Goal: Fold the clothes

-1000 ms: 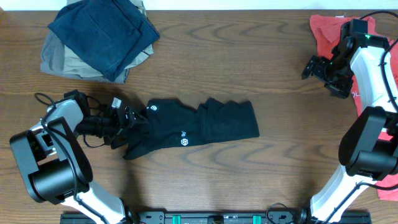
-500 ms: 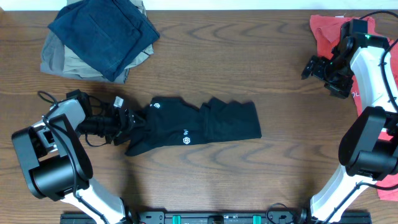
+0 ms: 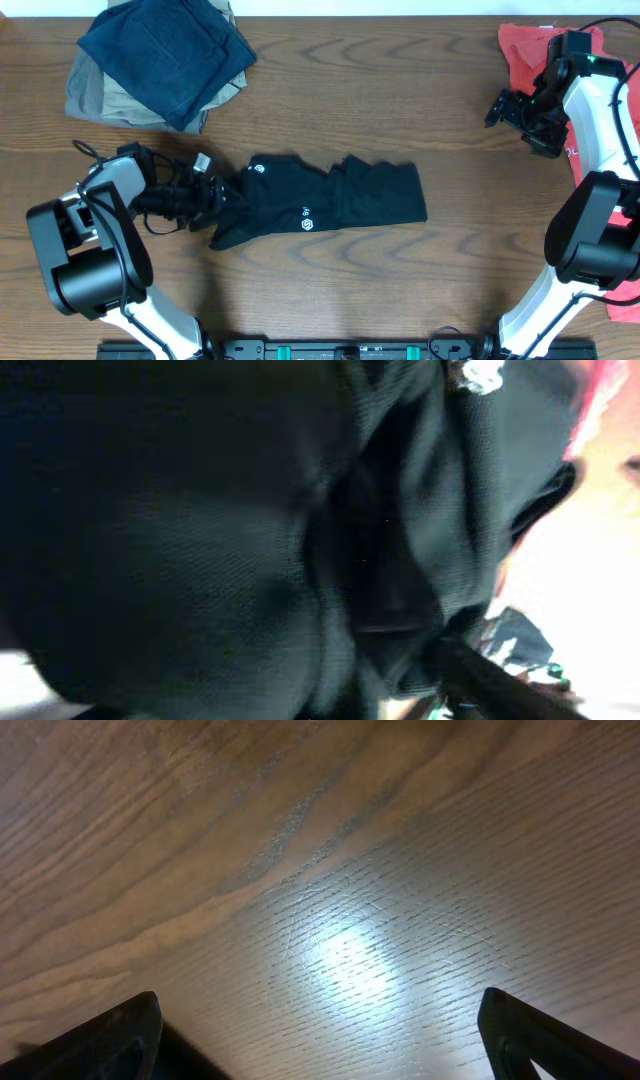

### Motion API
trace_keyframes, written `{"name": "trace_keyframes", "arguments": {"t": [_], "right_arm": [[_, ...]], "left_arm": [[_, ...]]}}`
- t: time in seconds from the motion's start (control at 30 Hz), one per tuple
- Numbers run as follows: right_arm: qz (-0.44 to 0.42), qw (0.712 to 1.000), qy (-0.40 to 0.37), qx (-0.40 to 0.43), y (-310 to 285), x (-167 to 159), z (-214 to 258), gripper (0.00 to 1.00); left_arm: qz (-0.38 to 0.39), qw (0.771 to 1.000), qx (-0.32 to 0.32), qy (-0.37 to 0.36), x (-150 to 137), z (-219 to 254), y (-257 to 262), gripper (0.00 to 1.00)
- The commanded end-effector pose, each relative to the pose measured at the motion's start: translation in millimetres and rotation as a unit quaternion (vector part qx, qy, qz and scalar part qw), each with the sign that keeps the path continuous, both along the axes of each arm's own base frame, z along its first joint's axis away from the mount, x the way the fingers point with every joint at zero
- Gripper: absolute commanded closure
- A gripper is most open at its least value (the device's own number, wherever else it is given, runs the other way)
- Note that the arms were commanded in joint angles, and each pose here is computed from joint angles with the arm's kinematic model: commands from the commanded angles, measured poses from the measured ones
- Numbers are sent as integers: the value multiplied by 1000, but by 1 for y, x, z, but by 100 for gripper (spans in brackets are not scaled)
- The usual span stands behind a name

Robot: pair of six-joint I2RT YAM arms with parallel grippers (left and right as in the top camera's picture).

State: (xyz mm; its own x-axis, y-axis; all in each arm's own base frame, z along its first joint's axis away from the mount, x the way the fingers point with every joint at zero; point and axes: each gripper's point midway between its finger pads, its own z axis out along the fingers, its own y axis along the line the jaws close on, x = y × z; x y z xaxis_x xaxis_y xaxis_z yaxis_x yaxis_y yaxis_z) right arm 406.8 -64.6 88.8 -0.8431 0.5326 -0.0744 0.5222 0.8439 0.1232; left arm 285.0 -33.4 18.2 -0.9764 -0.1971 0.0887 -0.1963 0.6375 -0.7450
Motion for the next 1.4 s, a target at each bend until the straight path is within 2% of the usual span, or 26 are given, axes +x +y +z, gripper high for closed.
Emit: {"name": "trace_keyframes", "arguments": {"t": [0.0,0.07,0.13,0.17,0.2,0.47,0.73,1.0,1.37], "right_arm": [[5,1000,-4,-5,-4,4,1,1],[5,1000,-4,-5,-4,3,1,1],[5,1000,-4,-5,-4,4,1,1],[5,1000,-4,-5,-4,4,1,1],[5,1000,-4,-5,-4,4,1,1],[5,1000,-4,-5,-4,3,1,1],[5,1000,-4,-5,-4,4,1,1],[5,1000,-4,-5,-4,4,1,1],[5,1000,-4,-5,-3,3,1,1]], "left_arm": [[-28,999,27,24,-17,-23,2,55],[-27,999,27,25,-17,-23,2,73],[-25,999,27,27,-17,-23,2,81],[-25,999,27,27,-17,-23,2,90],[-25,999,27,27,-16,-23,2,94],[-4,999,40,34,-3,-14,9,94],[36,982,170,67,1,7,48,94],[76,964,256,15,7,57,73,94],[111,956,268,-38,3,101,72,94]]}}
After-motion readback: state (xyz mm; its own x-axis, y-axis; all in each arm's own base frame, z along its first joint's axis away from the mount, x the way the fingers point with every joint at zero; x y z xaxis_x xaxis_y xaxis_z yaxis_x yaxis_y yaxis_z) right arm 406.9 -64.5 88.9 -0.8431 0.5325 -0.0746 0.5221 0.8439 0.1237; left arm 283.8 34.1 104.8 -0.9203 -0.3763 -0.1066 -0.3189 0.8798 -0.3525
